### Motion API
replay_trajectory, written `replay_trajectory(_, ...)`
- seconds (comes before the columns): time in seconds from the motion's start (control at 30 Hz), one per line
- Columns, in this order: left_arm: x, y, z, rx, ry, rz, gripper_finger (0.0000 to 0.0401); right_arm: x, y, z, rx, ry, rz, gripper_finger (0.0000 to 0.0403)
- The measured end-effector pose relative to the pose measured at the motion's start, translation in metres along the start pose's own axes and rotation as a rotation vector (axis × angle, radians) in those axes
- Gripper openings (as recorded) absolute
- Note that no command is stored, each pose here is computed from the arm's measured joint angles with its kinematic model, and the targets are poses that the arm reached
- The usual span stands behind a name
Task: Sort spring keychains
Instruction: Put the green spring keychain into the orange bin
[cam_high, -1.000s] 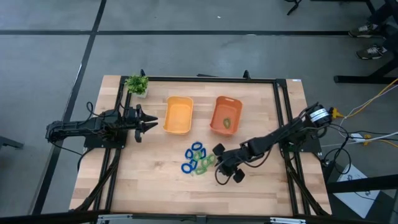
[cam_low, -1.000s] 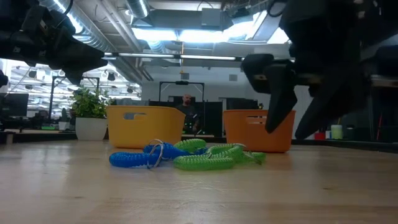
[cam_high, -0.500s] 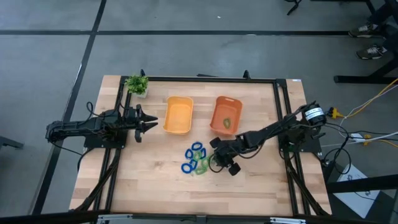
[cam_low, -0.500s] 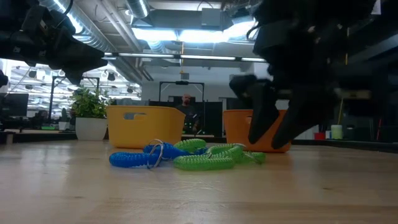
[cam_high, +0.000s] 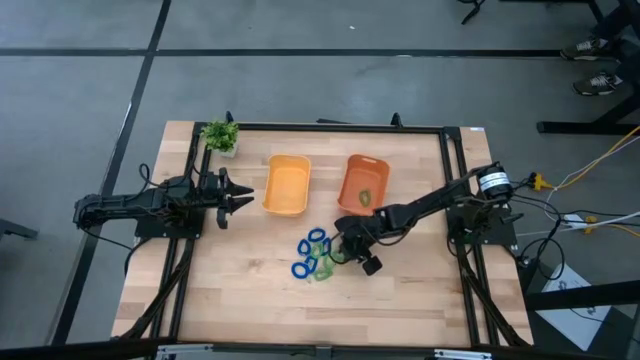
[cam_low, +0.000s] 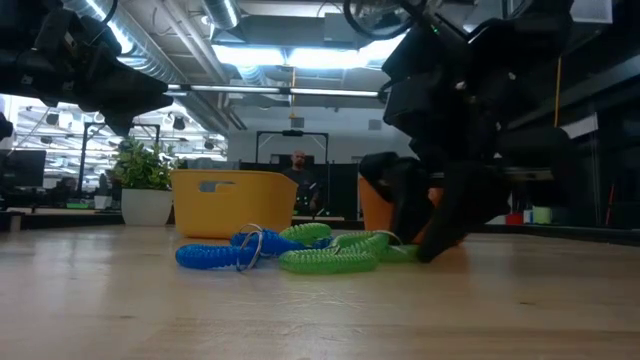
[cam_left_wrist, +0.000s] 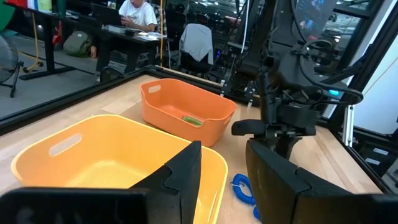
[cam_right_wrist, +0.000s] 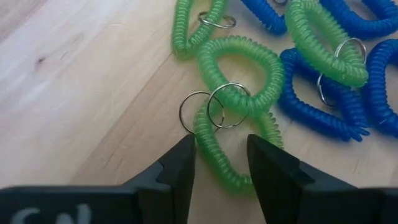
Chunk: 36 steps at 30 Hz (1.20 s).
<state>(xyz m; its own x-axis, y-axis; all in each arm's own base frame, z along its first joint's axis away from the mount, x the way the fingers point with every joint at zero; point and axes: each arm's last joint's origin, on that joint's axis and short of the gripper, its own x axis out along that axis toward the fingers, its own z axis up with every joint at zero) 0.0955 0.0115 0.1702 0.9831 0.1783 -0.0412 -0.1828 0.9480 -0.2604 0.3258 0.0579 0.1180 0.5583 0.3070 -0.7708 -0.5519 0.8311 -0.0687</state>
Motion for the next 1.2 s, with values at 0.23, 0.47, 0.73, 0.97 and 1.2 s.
replay_trajectory(0.23,0.000,0.000,0.000,0.000,0.001,0.000,0.0123,0.000,-0.002,0.000,-0.012,0.011,0.000,0.0040)
replay_trajectory(0.47,0.000,0.000,0.000,0.000,0.000,0.000,0.0123,-0.001,0.000,-0.003,-0.009,0.035,0.023,0.0029)
replay_trajectory(0.73,0.000,0.000,0.000,0.000,0.000,0.000,0.0123,-0.008,0.004,-0.006,-0.016,0.083,0.081,0.0020)
replay_trajectory(0.97,0.000,0.000,0.000,0.000,0.000,0.001,0.0123,-0.031,0.012,-0.012,0.005,0.201,0.135,0.0013)
replay_trajectory(1.2,0.000,0.000,0.000,0.000,0.000,0.000,0.0123,-0.044,0.015,-0.012,0.018,0.304,-0.003,0.0012)
